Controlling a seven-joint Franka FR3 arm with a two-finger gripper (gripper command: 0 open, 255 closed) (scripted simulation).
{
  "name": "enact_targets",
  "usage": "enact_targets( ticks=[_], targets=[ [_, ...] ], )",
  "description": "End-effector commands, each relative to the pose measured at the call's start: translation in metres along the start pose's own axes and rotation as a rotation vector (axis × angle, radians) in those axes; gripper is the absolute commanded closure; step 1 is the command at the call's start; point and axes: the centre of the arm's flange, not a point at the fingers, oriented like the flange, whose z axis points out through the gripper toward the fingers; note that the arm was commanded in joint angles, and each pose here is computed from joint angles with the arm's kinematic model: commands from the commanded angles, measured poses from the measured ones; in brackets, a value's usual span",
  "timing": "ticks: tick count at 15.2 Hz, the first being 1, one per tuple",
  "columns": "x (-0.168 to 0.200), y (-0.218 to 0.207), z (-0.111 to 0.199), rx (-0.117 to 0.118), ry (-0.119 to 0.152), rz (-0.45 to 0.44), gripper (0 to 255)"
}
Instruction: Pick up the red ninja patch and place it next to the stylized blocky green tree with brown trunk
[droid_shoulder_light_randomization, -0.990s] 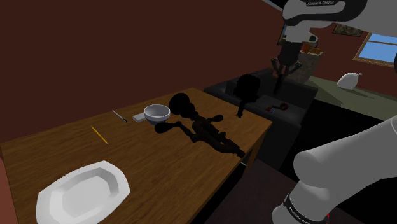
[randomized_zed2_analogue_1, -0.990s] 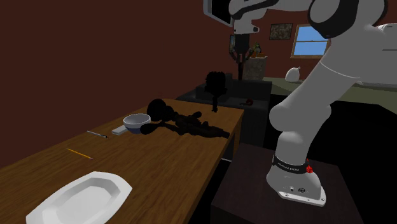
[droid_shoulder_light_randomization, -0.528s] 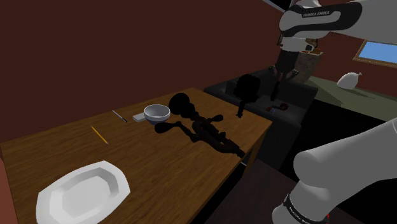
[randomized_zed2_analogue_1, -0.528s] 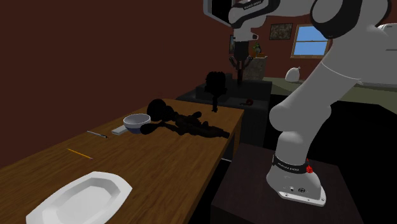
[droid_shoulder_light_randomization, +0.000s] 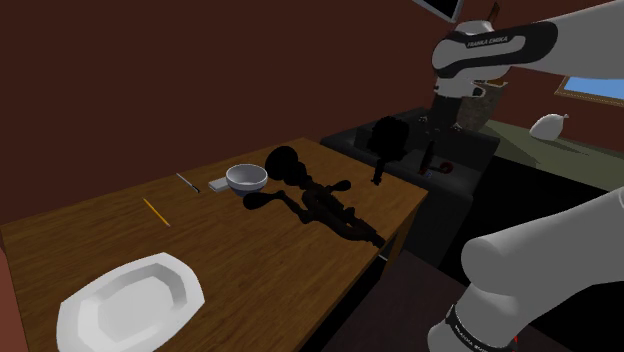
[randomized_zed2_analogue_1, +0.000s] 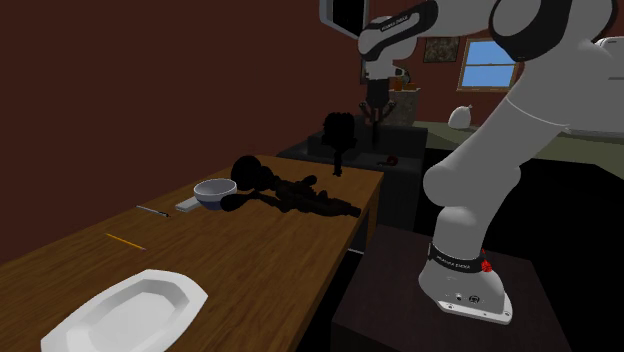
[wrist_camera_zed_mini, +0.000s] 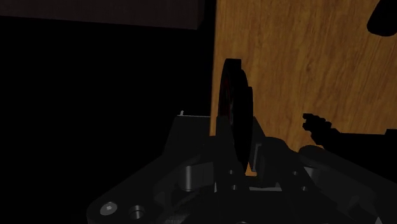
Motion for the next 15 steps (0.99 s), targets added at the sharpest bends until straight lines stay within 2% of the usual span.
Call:
enact_targets(
  ticks=[1,15],
  targets=[
    [0.000,0.000,0.009,0.001,0.001,0.000,255],
    [-0.003,-0.003,0.083,0.001,0.001,0.000,255]
  ],
)
